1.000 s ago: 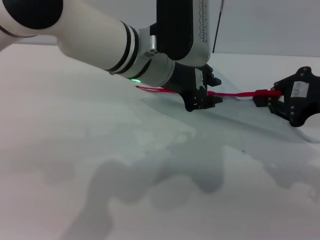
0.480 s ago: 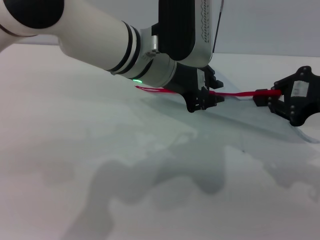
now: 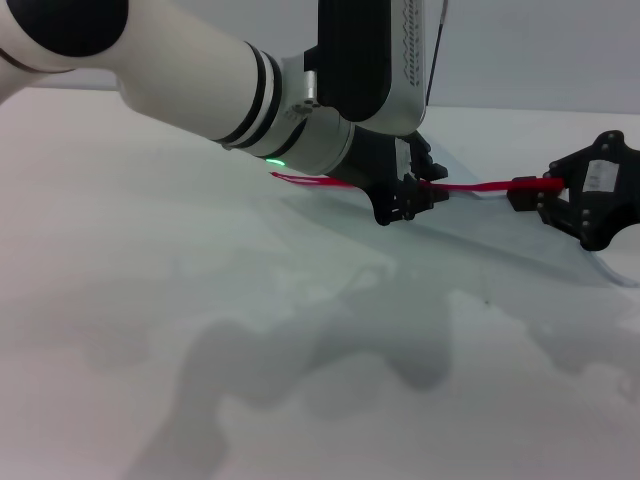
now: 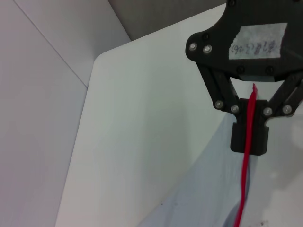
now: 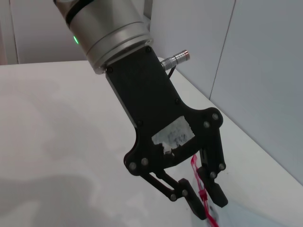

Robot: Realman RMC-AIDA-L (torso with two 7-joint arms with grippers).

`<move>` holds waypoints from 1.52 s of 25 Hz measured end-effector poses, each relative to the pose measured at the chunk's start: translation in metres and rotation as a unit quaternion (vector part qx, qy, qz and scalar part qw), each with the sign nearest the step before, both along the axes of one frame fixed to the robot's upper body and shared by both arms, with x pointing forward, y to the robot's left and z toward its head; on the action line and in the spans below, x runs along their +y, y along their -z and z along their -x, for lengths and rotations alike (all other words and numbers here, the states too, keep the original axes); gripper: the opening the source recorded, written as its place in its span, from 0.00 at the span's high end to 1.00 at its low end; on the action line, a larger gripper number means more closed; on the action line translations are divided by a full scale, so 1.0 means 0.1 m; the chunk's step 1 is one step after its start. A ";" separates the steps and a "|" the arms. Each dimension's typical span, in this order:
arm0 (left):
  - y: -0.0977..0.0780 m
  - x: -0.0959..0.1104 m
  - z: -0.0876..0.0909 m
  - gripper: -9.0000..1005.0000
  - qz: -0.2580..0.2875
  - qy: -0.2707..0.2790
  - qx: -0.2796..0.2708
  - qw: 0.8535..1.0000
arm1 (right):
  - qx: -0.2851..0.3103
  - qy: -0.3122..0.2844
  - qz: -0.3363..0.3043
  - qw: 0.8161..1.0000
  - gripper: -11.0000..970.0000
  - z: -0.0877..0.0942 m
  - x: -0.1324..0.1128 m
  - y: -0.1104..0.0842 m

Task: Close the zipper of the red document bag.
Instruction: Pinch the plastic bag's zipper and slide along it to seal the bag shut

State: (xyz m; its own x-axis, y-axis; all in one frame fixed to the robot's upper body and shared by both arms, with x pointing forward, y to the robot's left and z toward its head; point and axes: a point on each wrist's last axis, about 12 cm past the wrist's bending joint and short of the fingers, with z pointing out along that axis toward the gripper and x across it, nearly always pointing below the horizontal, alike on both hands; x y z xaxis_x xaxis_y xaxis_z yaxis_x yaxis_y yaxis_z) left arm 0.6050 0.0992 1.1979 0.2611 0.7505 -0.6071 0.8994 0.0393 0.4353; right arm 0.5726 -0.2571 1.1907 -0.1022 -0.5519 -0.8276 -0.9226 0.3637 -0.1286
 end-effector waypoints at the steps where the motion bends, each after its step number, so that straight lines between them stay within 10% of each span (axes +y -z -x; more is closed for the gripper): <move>1: 0.00 0.00 0.00 0.77 0.000 0.000 0.000 1.000 | 0.000 0.000 0.000 1.000 0.95 0.00 0.00 0.00; 38: -0.01 0.02 0.02 0.91 0.001 -0.001 0.002 1.000 | 0.003 0.009 0.004 1.000 0.95 -0.01 -0.04 0.02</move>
State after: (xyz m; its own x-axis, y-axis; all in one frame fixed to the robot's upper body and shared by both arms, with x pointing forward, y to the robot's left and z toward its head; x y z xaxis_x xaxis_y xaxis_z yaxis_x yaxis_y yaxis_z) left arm 0.6029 0.1014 1.1987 0.2576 0.7494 -0.6099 0.9006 0.0424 0.4325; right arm 0.5734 -0.2615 1.1882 -0.1171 -0.5570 -0.8222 -0.9167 0.3791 -0.1263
